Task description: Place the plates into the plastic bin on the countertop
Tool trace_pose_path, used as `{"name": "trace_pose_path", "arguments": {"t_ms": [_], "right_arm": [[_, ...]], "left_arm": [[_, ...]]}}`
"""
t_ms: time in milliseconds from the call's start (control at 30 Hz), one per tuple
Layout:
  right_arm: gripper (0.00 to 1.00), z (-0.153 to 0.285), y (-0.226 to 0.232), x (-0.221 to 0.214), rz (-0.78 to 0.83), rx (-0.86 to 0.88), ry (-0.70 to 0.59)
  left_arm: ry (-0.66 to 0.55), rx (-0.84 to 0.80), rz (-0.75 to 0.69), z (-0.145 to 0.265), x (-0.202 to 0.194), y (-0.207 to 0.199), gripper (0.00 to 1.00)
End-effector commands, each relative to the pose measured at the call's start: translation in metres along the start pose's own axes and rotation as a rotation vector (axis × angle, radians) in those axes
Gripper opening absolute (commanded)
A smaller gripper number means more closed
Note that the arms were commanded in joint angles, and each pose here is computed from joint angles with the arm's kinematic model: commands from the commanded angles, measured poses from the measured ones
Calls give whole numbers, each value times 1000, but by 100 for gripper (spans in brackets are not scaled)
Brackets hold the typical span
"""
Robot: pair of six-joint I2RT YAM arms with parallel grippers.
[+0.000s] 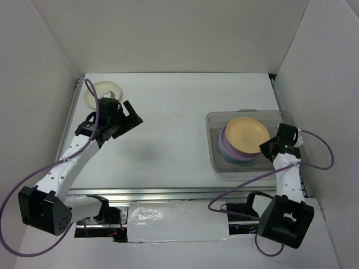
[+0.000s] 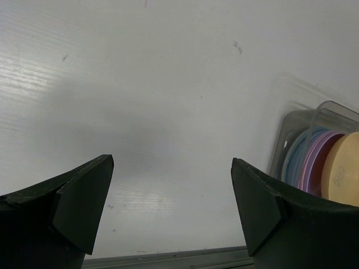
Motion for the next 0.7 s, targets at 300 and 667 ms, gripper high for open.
{"name": "trace_pose_path", "arguments": {"t_ms": [300, 667], "right_arm": [[72, 22, 17, -5, 47, 165, -5], [100, 122, 59, -3, 93, 474, -35]], "left_arm": [[35, -17, -19, -14, -8, 14, 99], [17, 110, 129, -43, 7, 56, 99]]}}
Point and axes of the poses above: each gripper's point midway between its finger pads, its own z axis back along the fingers, its own y axis along the line the jaws close on, x = y × z, the point moved 6 cm from there along z, back along the fingers, and after that the axes turned 15 degrees about -z, right-handed, at the moved point
